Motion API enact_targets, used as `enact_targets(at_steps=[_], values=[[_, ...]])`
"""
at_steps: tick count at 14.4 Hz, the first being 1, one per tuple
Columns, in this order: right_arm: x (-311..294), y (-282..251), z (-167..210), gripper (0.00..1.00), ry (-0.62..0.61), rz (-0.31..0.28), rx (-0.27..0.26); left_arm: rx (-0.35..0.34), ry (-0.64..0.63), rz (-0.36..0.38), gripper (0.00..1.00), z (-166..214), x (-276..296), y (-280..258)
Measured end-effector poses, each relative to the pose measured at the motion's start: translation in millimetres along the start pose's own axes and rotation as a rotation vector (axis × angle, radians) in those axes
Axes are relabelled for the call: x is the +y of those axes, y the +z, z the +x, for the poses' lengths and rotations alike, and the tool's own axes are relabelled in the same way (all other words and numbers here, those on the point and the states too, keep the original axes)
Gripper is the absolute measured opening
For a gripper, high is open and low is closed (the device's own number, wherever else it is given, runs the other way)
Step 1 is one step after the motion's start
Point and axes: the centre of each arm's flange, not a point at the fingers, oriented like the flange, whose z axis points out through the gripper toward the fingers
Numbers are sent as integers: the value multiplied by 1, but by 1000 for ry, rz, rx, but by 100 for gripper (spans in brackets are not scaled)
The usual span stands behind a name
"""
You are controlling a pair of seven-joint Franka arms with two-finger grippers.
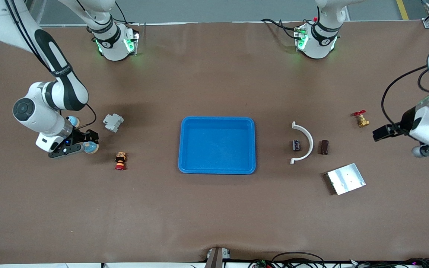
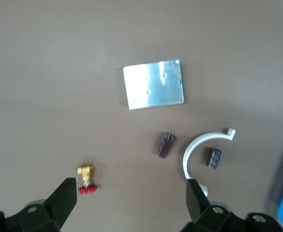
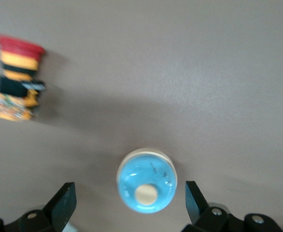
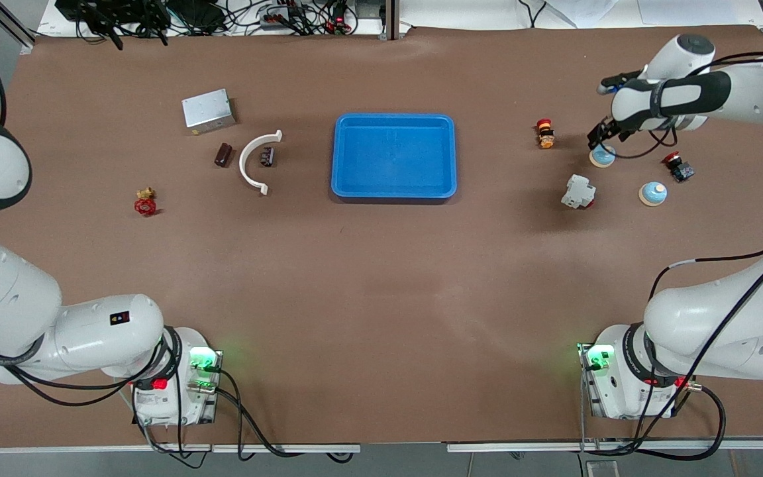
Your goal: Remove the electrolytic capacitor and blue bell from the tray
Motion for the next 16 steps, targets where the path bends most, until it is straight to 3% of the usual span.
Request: enact_targets(at_steps=[4, 8, 16], values=[[-45, -58, 23, 100, 78, -21, -29, -23, -11, -16, 100, -11, -3, -41], [-34, -149, 60, 100, 129, -33, -91, -53, -25, -54, 100, -16, -8, -57], [-26, -277, 84, 100, 292, -50, -76, -59, -23, -54, 100, -18, -8, -66]])
